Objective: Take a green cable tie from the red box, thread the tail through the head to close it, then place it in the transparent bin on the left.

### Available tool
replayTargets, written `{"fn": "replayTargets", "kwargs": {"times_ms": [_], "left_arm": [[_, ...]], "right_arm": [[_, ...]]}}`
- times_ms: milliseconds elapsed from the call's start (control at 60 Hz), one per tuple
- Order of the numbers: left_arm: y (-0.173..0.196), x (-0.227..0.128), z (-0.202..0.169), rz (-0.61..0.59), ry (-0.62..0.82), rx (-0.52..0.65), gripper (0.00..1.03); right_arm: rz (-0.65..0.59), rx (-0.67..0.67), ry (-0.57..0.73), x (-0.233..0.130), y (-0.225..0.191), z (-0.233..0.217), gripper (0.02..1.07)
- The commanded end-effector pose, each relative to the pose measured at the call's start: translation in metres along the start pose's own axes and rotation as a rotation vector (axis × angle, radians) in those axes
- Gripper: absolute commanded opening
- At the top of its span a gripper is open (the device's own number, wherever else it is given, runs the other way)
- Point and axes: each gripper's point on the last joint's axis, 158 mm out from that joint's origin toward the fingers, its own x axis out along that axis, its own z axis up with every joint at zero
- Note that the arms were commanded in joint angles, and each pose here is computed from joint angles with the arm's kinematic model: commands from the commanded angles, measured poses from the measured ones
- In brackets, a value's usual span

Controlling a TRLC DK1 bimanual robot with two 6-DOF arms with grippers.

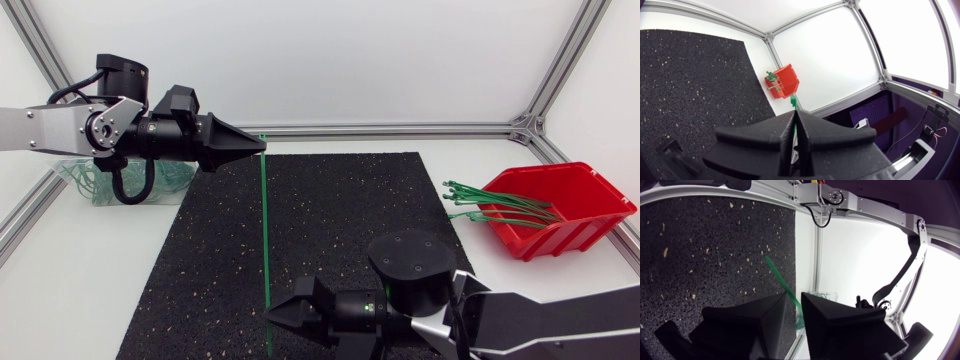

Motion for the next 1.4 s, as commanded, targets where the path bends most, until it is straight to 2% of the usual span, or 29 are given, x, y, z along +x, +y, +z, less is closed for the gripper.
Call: {"fn": "replayTargets", "kwargs": {"times_ms": [0,250,317,600,633,767,883,933,1300,1383], "left_arm": [[-0.003,0.002,0.002,-0.019,0.011,-0.017,0.04],[-0.004,0.003,0.0,-0.018,0.014,-0.015,0.04],[-0.004,0.003,0.0,-0.018,0.014,-0.01,0.04],[-0.008,0.006,-0.007,-0.015,0.021,0.012,0.04],[-0.008,0.006,-0.007,-0.016,0.02,0.013,0.04],[-0.009,0.007,-0.008,-0.012,0.022,0.014,0.04],[-0.01,0.007,-0.008,-0.012,0.021,0.017,0.04],[-0.011,0.006,-0.007,-0.013,0.02,0.02,0.04],[-0.01,0.01,-0.011,-0.01,0.029,0.016,0.04],[-0.01,0.01,-0.011,-0.01,0.029,0.015,0.04]], "right_arm": [[0.021,-0.036,-0.012,-0.001,0.011,0.008,0.2],[0.038,-0.043,-0.023,-0.002,0.018,0.015,0.2],[0.043,-0.045,-0.028,-0.003,0.021,0.018,0.07],[0.043,-0.003,-0.001,-0.004,0.02,0.009,0.08],[0.042,-0.003,0.006,-0.004,0.019,0.007,0.1],[0.044,0.001,0.022,-0.004,0.02,0.003,0.37],[0.041,0.0,0.038,-0.005,0.019,-0.001,0.42],[0.037,0.002,0.043,-0.005,0.017,-0.003,0.49],[-0.021,-0.028,0.051,-0.001,-0.006,-0.011,0.48],[-0.017,-0.037,0.049,0.0,-0.004,-0.011,0.36]]}}
